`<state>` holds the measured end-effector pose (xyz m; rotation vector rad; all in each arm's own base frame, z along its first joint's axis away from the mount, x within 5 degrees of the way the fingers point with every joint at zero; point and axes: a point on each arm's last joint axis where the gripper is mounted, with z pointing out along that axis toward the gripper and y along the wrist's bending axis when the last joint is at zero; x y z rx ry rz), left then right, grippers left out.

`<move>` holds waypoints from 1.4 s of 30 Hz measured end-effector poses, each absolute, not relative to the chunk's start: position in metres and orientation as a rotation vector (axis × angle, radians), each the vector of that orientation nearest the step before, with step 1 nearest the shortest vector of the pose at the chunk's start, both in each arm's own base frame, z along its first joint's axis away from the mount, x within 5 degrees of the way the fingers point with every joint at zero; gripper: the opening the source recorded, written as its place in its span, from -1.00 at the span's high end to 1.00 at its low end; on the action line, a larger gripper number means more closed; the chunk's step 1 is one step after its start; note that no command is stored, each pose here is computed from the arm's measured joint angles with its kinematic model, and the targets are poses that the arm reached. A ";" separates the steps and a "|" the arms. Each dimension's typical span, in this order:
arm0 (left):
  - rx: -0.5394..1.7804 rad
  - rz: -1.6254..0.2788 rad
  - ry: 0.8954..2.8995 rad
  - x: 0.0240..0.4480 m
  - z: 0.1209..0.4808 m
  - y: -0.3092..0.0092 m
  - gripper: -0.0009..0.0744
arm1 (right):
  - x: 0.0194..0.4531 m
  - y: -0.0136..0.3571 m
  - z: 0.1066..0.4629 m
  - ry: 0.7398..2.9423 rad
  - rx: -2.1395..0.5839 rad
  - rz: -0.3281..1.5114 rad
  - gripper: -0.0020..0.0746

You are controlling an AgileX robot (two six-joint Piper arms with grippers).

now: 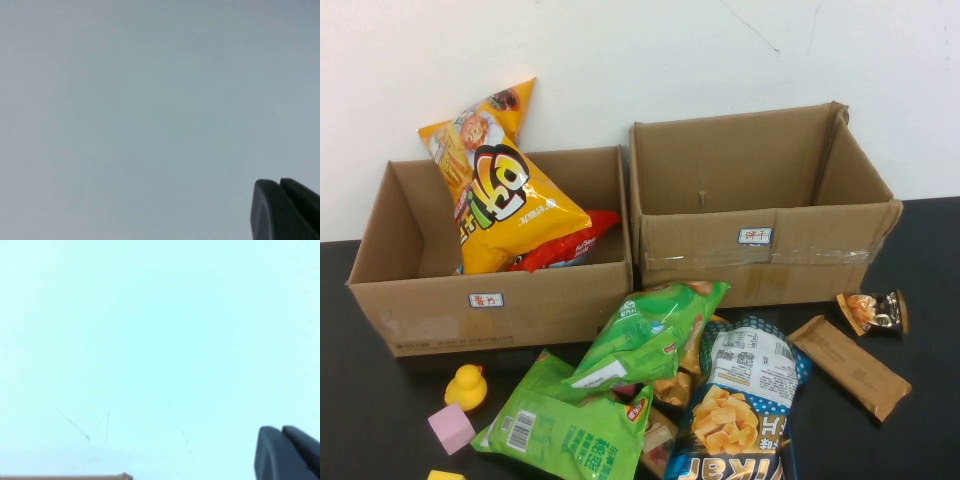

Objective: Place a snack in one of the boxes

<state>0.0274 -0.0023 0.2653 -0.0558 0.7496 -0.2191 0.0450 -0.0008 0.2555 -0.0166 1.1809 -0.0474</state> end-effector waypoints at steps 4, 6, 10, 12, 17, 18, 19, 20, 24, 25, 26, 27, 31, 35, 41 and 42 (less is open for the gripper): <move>-0.130 -0.276 1.075 0.037 0.276 -0.002 0.98 | 0.037 0.000 0.281 1.255 -0.046 -0.074 0.95; -0.171 -0.256 1.228 0.034 0.290 0.000 0.98 | 0.037 0.000 0.291 1.317 -0.060 -0.083 0.95; -0.196 -0.170 1.406 0.032 0.314 0.004 0.98 | 0.049 0.000 0.301 1.519 -0.118 -0.123 0.95; -0.207 -0.136 1.494 0.038 0.319 0.005 0.98 | 0.059 0.000 0.300 1.623 -0.144 -0.132 0.95; -0.241 -0.103 1.720 0.062 0.307 0.006 0.98 | 0.088 0.002 0.285 1.899 -0.239 -0.140 0.95; -0.250 -0.108 1.761 0.068 0.303 0.006 0.98 | 0.093 0.003 0.281 1.948 -0.269 -0.139 0.95; -0.260 -0.118 1.799 0.075 0.299 0.005 0.98 | 0.099 0.004 0.276 1.994 -0.305 -0.137 0.95; -0.278 -0.153 1.852 0.086 0.294 0.003 0.98 | 0.107 0.006 0.268 2.065 -0.369 -0.122 0.95; -0.242 -0.246 1.990 0.112 0.287 -0.006 0.98 | 0.121 0.011 0.256 2.152 -0.447 -0.059 0.95; -0.221 -0.272 2.034 0.120 0.287 -0.009 0.98 | 0.123 0.012 0.255 2.162 -0.460 -0.045 0.95; -0.201 -0.291 2.073 0.128 0.288 -0.012 0.98 | 0.125 0.013 0.253 2.171 -0.470 -0.027 0.95; -0.169 -0.311 2.114 0.136 0.287 -0.015 0.98 | 0.127 0.014 0.252 2.175 -0.480 -0.012 0.95; -0.020 -0.358 2.212 0.167 0.287 -0.023 0.98 | 0.130 0.018 0.252 2.164 -0.500 0.036 0.95; 0.045 -0.443 2.234 0.204 0.298 -0.031 0.98 | 0.130 0.020 0.253 2.149 -0.513 0.055 0.95; 0.154 -0.528 2.158 0.281 0.324 -0.049 0.98 | 0.131 0.021 0.253 2.143 -0.500 0.074 0.95; 0.163 -0.531 2.133 0.299 0.328 -0.055 0.98 | 0.131 0.021 0.253 2.143 -0.497 0.078 0.95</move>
